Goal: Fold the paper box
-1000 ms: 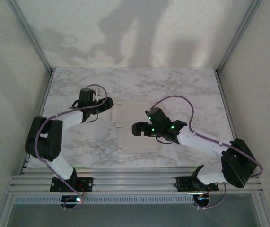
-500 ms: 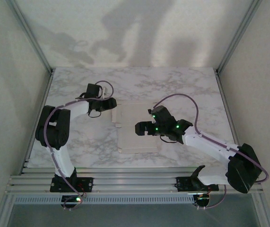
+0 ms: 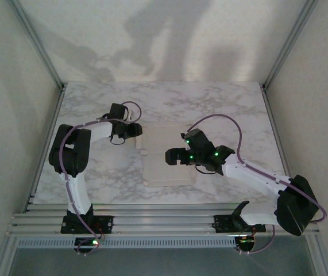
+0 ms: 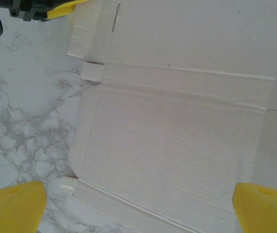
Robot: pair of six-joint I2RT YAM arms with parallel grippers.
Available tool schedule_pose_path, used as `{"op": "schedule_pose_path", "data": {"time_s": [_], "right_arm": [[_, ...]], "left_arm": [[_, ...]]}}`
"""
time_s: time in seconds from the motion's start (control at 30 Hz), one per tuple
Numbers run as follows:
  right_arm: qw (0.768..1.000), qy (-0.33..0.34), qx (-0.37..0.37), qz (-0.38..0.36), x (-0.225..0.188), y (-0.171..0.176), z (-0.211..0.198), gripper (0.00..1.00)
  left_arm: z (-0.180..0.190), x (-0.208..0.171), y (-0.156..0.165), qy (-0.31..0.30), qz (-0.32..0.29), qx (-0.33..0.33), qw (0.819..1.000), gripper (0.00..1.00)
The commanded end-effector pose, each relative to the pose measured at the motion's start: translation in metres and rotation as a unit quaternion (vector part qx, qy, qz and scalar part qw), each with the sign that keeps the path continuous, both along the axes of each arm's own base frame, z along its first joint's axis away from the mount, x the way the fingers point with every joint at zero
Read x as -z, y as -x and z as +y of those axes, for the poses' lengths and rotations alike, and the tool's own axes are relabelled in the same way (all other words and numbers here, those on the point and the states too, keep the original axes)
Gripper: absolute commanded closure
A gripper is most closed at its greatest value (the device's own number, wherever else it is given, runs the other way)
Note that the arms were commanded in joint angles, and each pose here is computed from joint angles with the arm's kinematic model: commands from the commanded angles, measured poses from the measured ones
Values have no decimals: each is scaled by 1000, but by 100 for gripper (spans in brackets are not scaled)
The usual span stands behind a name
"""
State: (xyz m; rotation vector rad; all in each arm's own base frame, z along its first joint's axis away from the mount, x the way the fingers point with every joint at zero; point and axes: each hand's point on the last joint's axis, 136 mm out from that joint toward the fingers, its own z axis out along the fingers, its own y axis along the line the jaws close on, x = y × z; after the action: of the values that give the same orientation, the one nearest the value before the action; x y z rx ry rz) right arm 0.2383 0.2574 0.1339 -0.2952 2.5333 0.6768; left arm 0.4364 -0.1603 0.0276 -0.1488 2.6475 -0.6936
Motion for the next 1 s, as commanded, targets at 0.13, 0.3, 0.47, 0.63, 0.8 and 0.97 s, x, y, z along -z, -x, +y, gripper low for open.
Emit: {"op": "schedule_pose_path", "data": {"time_s": [0.13,0.3,0.47,0.63,0.8,0.97], "right_arm": [[1000,11,11,0,5,-1,-9,1],[1000,15,15,3,8,-1,-12,1],[1000,3,7,5,5,-2,-12,1],[999,-17,-50,-10,-18,-7,-8,1],[995,-15,-100,-22,-45,-19,-15,5],[990,-23,-134,-28,-76,-37,-22,15]], "left_arm": [[-8,1,-1,-2,3,16,1000,69],[-12,3,0,5,5,25,1000,78],[-18,-10,-4,19,-29,44,998,91],[-29,-30,-4,39,-77,88,992,97],[-40,-59,-4,55,-132,129,981,96],[-56,-95,7,91,-182,181,962,93]]}}
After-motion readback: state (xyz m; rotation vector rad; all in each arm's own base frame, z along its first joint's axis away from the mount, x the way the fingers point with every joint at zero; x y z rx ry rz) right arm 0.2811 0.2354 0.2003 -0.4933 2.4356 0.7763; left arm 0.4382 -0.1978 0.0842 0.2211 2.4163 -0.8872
